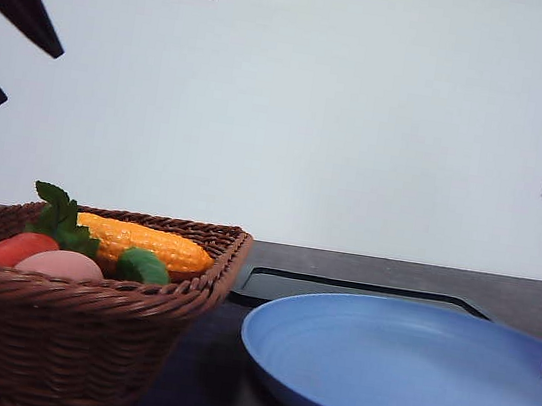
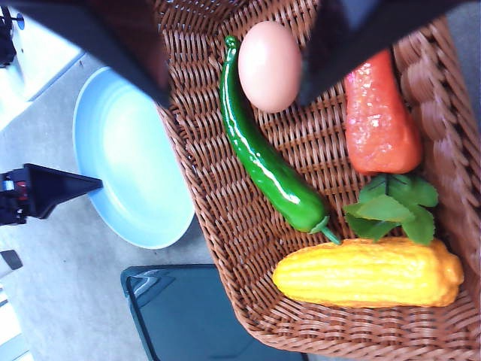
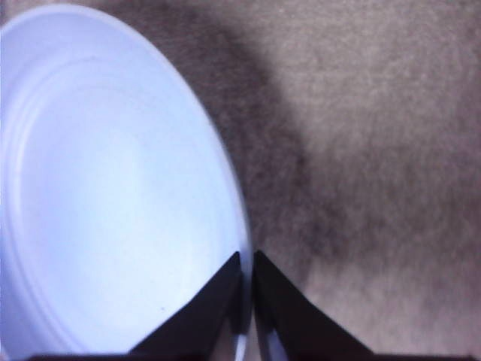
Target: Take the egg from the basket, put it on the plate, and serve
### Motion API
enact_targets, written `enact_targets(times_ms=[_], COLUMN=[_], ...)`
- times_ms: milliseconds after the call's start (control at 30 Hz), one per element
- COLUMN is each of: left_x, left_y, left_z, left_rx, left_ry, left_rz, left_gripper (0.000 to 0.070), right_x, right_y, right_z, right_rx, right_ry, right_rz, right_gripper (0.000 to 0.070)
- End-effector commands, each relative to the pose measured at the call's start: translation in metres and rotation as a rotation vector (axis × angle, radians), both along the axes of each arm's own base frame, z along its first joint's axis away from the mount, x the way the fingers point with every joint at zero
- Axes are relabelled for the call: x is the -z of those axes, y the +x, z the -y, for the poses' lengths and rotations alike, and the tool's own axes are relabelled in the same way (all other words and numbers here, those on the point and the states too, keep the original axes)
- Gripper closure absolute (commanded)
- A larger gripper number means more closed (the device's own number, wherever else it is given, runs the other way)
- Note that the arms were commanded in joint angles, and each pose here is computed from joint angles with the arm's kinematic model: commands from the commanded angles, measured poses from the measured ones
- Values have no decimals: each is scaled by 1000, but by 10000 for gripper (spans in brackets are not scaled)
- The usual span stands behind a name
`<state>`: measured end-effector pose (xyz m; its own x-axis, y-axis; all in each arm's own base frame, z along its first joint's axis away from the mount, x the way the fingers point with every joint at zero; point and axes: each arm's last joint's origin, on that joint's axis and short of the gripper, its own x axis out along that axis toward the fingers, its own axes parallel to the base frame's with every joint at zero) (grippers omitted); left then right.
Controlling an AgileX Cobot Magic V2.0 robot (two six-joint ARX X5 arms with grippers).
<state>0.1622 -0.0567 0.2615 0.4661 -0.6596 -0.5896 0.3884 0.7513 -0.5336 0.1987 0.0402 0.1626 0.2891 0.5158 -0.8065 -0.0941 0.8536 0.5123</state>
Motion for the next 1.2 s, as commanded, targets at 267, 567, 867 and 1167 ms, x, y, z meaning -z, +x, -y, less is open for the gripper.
enact_targets(times_ms=[267, 567, 867, 1167], left_x=[0, 6, 28, 61], left_y=[-5, 5, 27, 40], left_z=[29, 68, 101, 114], left_rx=[80, 70, 122, 133], left_ry=[46, 304, 471, 575], left_rz=[-15, -34, -166, -254], left_gripper=[245, 244, 244, 244], right_x=[-38, -59, -63, -63], right_y=[-26, -43, -48, -48], right_z=[3, 7, 7, 7], right_rx=[37, 87, 89, 89], right_ry=[28, 19, 24, 23], right_rz=[127, 223, 245, 244], right_gripper=[700, 700, 700, 700])
